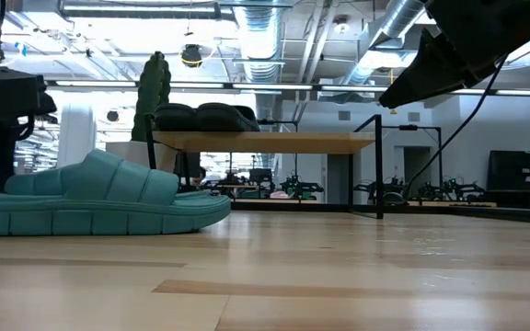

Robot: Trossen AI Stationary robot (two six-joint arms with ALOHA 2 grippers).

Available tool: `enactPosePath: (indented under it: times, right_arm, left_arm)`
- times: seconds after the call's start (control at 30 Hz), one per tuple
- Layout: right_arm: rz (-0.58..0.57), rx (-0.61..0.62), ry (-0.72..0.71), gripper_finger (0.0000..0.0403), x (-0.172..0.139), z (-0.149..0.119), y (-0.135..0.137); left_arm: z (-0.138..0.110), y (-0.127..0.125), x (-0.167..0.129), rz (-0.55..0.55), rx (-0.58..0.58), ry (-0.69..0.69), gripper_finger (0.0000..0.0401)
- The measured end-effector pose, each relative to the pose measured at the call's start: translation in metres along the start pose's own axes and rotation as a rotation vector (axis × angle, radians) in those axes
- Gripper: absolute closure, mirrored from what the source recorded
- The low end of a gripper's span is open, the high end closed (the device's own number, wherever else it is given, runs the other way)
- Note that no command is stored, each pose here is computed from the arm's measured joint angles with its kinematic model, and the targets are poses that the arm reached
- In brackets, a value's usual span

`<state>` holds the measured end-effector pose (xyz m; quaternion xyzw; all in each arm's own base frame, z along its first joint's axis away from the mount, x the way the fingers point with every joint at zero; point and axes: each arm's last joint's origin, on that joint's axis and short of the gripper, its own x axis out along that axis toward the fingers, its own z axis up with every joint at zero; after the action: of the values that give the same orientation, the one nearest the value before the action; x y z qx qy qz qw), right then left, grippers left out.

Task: Pick and place slides into the shelf
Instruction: Put the top green slide on the shelf

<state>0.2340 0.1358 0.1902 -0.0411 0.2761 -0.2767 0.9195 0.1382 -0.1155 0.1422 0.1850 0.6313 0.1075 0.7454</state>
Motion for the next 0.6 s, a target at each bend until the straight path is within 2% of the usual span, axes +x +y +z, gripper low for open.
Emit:
enactPosePath:
  times: [0.23,0.6]
  right_arm:
    - [0.0,0.0,0.0,0.0269,0.0,0.0,0.0]
    - [0.0,0.001,0.0,0.0269,0.0,0.0001,0.0]
  left_arm:
    - [-0.0014,-0.0017,-0.0003,-0.063,0.025,0.049,0.0257]
    - [-0.0035,0.0037,-0.0004,0.047,0.059,0.024,0.0257]
